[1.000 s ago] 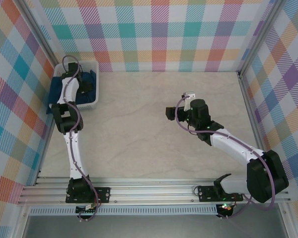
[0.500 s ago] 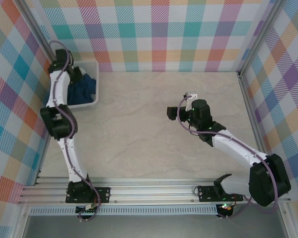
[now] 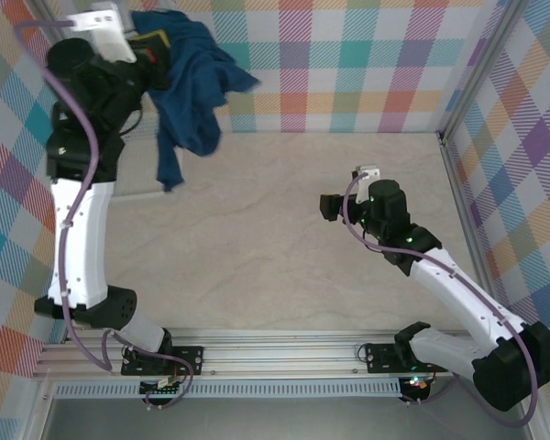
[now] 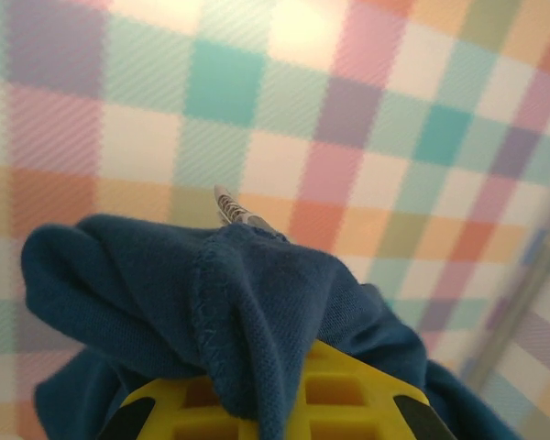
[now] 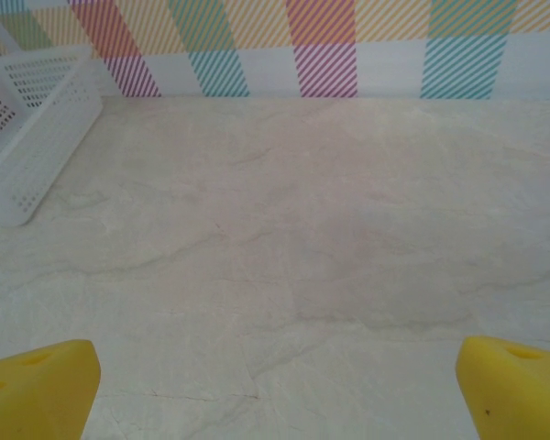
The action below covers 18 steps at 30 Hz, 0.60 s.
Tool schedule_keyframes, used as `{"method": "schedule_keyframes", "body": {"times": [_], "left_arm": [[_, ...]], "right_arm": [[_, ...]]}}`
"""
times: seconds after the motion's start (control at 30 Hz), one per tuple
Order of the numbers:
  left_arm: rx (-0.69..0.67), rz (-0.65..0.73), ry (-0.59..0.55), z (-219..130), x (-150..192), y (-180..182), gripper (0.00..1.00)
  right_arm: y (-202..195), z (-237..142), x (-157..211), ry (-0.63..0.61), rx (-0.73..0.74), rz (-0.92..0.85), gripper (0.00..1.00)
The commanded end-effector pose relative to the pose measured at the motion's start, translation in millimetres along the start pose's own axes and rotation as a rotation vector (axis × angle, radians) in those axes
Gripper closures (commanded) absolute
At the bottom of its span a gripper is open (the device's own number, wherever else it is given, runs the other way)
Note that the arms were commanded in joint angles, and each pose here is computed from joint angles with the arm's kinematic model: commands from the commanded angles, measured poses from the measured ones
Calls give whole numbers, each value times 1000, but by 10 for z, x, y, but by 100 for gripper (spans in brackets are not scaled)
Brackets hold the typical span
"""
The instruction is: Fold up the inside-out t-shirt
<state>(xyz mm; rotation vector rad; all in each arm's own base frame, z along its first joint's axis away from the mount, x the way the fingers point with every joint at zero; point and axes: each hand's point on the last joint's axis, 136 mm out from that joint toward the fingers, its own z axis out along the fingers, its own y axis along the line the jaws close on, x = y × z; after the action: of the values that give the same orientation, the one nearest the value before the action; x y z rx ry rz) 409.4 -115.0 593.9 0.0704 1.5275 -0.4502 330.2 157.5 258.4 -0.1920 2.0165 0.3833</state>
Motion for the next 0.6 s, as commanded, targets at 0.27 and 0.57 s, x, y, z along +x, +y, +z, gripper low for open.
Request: {"method": "schedule_keyframes", "body": {"times": [0.27,0.57], "left_arm": [[198,-128,776,691,3712,-858,36],[-183,-192,903,-465,4504,179,11]], "right_arm": [[-622,-238,119,129,193,75,2],[419,450,1156,492,-172,112,6]]}}
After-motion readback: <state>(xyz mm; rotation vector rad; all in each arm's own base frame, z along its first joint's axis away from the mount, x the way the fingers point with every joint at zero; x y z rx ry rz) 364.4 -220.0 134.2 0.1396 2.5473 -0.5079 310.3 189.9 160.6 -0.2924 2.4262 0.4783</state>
